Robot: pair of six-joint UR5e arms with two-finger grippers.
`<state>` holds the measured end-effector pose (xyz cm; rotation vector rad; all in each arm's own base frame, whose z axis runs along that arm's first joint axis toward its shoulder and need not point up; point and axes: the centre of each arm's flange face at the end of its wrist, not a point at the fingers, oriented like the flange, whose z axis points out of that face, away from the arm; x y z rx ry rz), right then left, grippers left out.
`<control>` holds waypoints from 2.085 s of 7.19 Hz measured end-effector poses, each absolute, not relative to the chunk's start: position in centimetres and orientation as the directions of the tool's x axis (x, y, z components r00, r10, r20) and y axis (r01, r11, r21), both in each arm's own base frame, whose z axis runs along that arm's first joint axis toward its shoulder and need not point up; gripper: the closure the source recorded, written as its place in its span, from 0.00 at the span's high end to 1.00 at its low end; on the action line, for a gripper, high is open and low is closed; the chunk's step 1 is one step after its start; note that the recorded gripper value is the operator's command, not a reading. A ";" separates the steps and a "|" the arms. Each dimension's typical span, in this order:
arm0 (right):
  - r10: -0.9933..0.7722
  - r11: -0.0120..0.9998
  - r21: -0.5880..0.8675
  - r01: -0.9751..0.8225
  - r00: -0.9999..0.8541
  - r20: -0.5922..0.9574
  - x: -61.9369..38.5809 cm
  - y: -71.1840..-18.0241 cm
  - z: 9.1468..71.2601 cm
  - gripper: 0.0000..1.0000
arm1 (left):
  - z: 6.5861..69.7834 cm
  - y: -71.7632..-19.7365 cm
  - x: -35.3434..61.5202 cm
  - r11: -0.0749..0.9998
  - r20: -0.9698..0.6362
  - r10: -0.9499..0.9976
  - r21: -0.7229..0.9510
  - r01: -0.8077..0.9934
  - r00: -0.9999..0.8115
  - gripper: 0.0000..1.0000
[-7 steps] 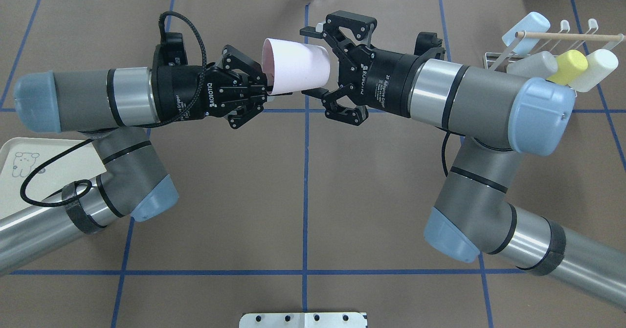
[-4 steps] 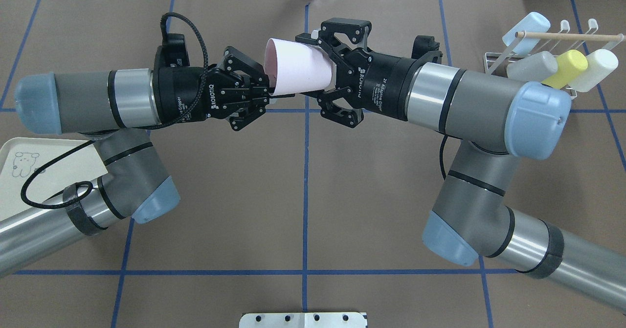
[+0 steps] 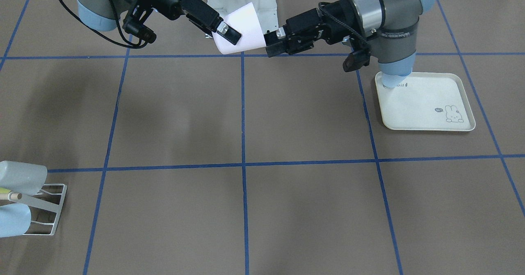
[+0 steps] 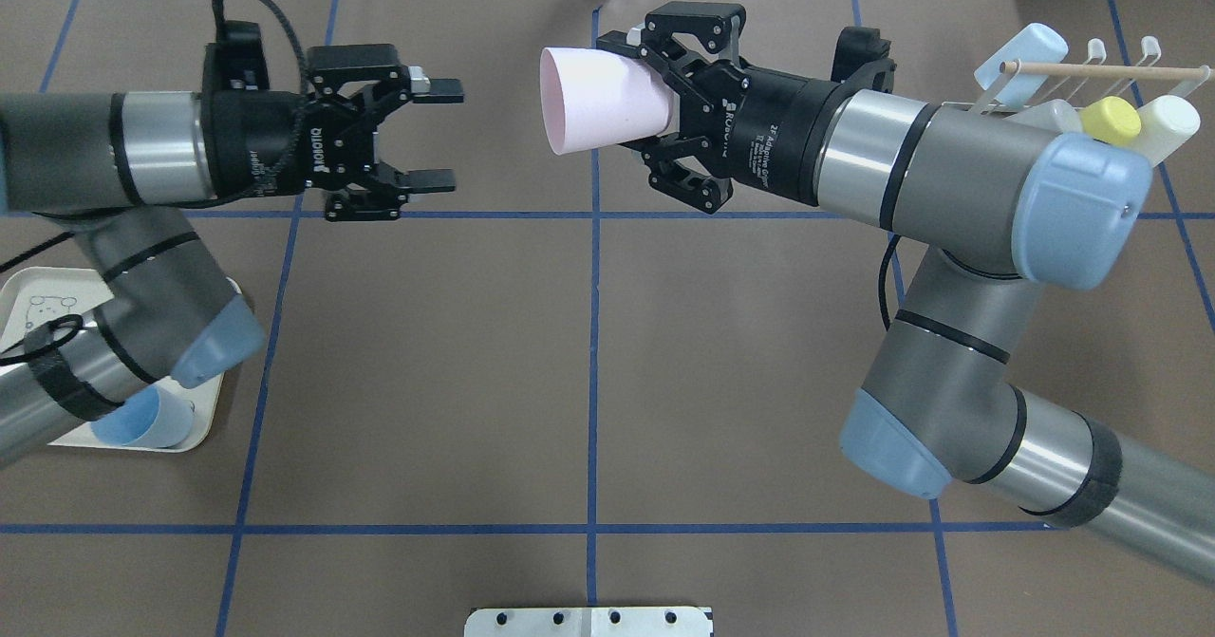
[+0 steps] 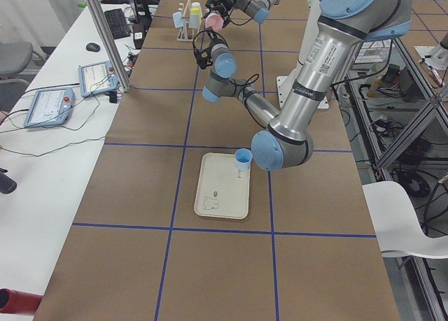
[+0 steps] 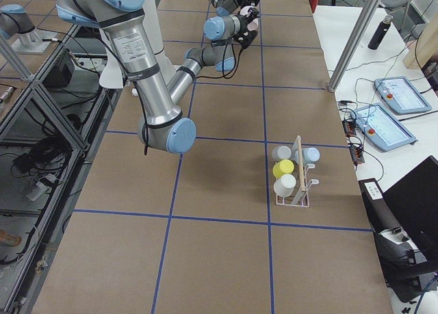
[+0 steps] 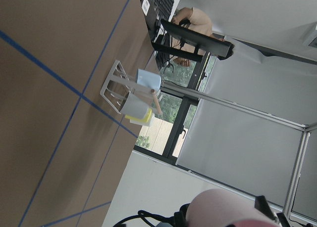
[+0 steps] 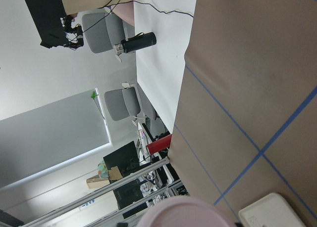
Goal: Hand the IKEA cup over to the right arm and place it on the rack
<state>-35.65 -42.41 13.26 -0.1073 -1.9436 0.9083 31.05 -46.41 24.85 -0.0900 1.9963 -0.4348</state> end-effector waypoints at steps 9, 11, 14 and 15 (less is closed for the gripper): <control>0.150 0.648 0.029 -0.761 0.164 0.975 -24.1 -51.3 23.9 0.00 | 51.1 -36.6 19.5 0.933 -0.843 -0.258 -0.091 0.347 0.471 0.99; 0.137 0.639 0.131 -0.758 0.280 0.950 -22.6 -52.6 24.9 0.00 | 52.3 -32.7 20.8 0.947 -0.784 -0.254 -0.084 0.309 0.566 0.94; 0.147 0.612 0.298 -0.732 0.475 0.868 -18.1 -55.2 28.7 0.00 | 53.3 -30.7 22.8 0.963 -0.744 -0.240 -0.102 0.249 0.623 0.44; 0.162 0.604 0.335 -0.723 0.523 0.837 -16.3 -56.1 30.5 0.00 | 53.2 -30.6 23.2 0.965 -0.744 -0.237 -0.104 0.242 0.625 0.23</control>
